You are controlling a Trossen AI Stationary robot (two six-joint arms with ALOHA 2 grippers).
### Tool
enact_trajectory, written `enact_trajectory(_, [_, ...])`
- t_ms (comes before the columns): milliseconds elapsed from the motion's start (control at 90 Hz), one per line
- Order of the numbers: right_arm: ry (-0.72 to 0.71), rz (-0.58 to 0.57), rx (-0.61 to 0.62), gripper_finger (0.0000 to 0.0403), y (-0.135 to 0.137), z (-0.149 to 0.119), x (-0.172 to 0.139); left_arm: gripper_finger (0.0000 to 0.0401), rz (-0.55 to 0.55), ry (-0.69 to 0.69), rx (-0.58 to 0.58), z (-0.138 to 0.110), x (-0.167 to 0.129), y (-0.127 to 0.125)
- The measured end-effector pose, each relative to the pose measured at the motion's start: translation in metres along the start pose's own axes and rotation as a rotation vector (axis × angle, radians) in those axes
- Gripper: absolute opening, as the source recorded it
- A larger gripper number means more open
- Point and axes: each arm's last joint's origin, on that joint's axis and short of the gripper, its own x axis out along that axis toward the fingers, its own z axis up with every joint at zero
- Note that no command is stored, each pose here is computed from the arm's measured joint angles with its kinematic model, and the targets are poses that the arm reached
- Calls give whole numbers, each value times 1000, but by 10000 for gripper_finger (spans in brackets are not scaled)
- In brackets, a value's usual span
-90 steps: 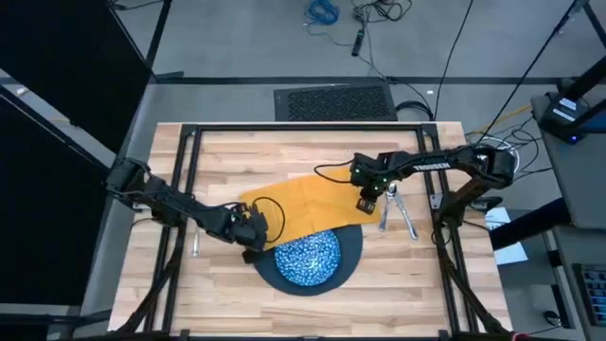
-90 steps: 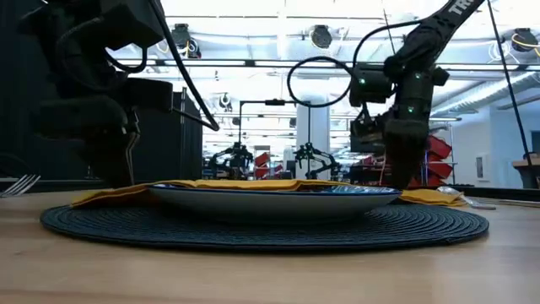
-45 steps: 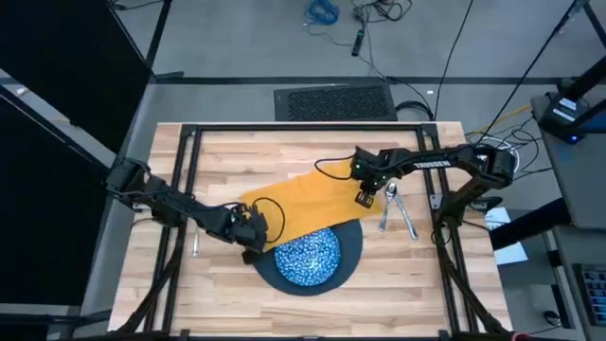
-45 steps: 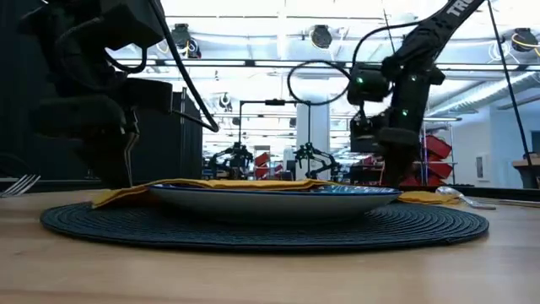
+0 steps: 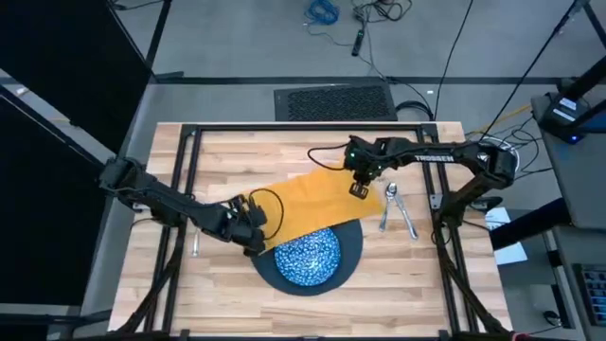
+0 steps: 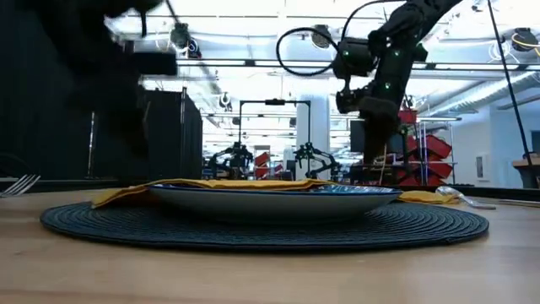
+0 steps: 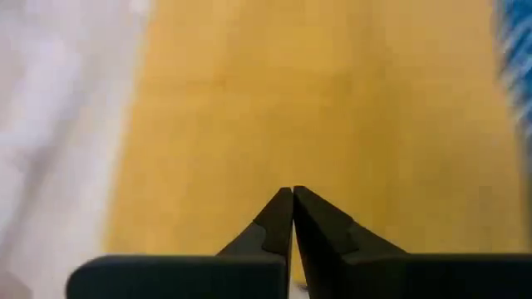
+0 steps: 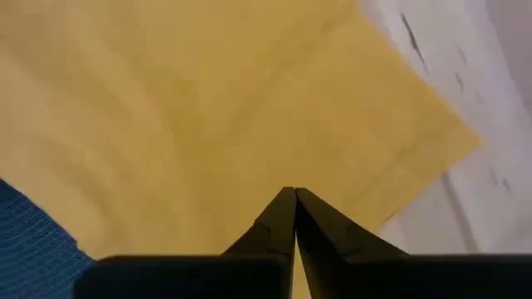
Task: Set table place
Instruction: Fold the yellow table napkin
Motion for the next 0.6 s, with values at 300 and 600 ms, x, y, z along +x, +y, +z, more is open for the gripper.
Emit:
enact_trajectory(300, [-211,63,27,0,27,-9,-18,0,-82,-218,-135,13,-55,42])
enact_trajectory(600, [-672,295,-181,0,104,11,-28,0,-2,-128,-226,6,-48,58])
